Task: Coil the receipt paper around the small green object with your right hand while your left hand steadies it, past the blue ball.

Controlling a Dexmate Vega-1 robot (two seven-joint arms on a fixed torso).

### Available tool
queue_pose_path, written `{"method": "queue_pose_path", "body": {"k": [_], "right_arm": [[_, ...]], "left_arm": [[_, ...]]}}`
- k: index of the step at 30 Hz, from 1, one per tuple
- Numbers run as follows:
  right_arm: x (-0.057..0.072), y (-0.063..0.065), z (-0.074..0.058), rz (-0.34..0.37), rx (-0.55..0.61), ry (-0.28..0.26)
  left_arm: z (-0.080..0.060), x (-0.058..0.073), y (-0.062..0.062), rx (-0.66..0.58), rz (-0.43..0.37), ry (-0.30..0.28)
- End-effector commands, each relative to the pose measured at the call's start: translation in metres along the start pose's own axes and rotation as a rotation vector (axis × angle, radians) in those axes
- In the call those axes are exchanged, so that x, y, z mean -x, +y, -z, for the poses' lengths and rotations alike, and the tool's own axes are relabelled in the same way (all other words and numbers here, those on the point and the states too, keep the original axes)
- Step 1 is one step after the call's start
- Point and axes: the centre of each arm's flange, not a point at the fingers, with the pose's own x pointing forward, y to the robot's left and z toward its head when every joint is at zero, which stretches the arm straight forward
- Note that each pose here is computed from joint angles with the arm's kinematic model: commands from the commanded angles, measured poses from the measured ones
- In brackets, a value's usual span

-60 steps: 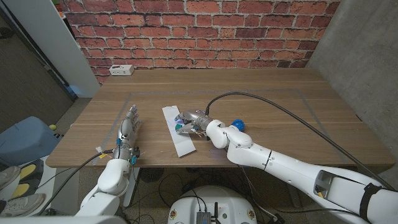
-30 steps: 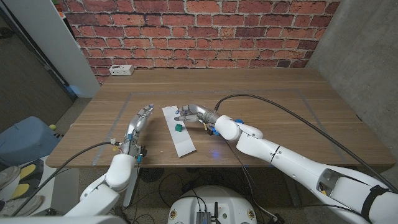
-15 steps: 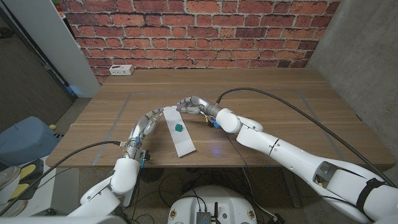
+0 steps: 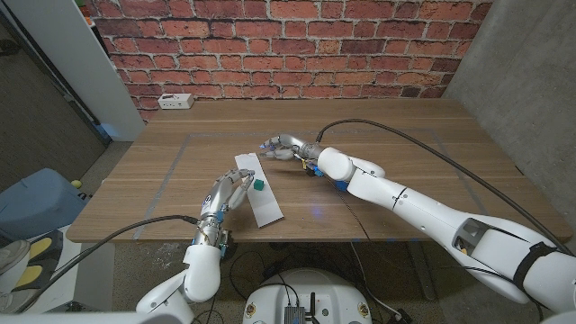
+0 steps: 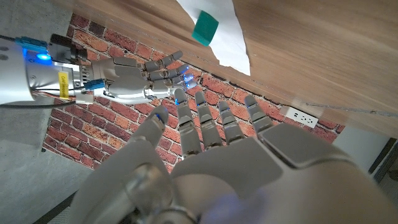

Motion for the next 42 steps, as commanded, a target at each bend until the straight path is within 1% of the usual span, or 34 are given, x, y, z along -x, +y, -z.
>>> {"method": "queue_pose_path", "body": {"k": [1,5,9,15,19,25,28,34,36,37,38,42], "right_arm": [[-0.006,-0.010,0.010,-0.048,0.000,-0.017],[-0.008,-0.011,0.012,-0.066,-0.018,-0.022],[-0.012,-0.011,0.010,-0.085,-0.026,-0.026],[-0.021,-0.009,0.006,-0.120,-0.017,-0.027],[-0.028,-0.008,0.003,-0.143,-0.011,-0.022],[-0.040,-0.008,0.001,-0.166,0.001,-0.019],[-0.044,-0.010,0.001,-0.168,0.002,-0.022],[-0.053,-0.013,0.001,-0.171,0.010,-0.017],[-0.058,-0.015,0.002,-0.183,0.011,-0.004],[-0.058,-0.015,0.002,-0.183,0.011,-0.005],[-0.062,-0.016,0.003,-0.191,0.006,-0.001],[-0.069,-0.016,0.002,-0.208,0.019,0.003]], "left_arm": [[-0.027,0.029,-0.012,-0.077,-0.029,0.032],[-0.032,0.037,-0.016,-0.118,-0.024,0.053],[-0.035,0.044,-0.019,-0.139,-0.012,0.072],[-0.038,0.051,-0.022,-0.158,0.015,0.087],[-0.037,0.054,-0.022,-0.161,0.025,0.097],[-0.036,0.055,-0.023,-0.201,0.059,0.106],[-0.038,0.054,-0.023,-0.263,0.069,0.111],[-0.037,0.052,-0.024,-0.281,0.087,0.136],[-0.036,0.051,-0.025,-0.286,0.099,0.146],[-0.036,0.051,-0.025,-0.286,0.099,0.146],[-0.036,0.051,-0.026,-0.280,0.105,0.151],[-0.037,0.049,-0.027,-0.307,0.117,0.155]]}}
